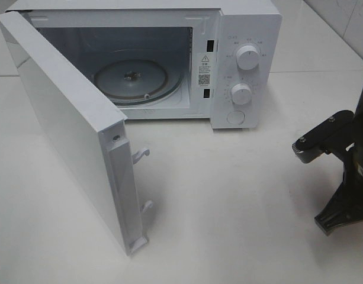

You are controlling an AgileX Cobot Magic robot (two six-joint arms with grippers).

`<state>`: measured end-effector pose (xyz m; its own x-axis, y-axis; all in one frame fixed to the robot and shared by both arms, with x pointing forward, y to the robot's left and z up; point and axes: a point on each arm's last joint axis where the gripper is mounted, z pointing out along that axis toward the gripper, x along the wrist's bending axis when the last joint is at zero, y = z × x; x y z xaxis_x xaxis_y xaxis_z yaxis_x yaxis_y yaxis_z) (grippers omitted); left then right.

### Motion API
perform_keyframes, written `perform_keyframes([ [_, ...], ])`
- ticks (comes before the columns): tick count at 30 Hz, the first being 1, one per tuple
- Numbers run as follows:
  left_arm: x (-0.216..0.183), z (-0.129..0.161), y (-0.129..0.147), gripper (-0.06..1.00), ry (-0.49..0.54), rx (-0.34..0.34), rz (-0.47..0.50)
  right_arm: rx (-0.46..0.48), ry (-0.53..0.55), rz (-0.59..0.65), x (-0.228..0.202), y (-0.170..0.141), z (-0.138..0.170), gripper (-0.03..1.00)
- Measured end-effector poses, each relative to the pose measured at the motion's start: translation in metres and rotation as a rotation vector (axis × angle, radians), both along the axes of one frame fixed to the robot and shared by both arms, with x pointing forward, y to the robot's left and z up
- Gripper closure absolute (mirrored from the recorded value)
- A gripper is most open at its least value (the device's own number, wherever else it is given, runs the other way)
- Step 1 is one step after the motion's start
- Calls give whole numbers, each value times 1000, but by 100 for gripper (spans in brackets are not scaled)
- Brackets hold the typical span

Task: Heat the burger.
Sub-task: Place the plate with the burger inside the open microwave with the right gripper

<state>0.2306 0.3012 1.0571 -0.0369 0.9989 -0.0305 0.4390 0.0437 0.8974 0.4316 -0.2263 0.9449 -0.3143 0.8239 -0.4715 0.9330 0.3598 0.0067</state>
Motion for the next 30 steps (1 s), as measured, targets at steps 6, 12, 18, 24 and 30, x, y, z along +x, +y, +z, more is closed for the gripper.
perform_keyframes([
  [6, 0, 0, 0, -4, 0, 0, 0, 7, -16, 121, -13, 10, 17, 94],
  [12, 0, 0, 0, -4, 0, 0, 0, 21, -23, 220, -21, 15, 28, 94],
  [18, 0, 0, 0, -4, 0, 0, 0, 77, -66, 274, -31, 11, 44, 94],
  [24, 0, 0, 0, -4, 0, 0, 0, 82, -60, 332, -48, -1, 43, 94],
  [30, 0, 0, 0, -4, 0, 0, 0, 76, -43, 367, -58, -9, 46, 94],
])
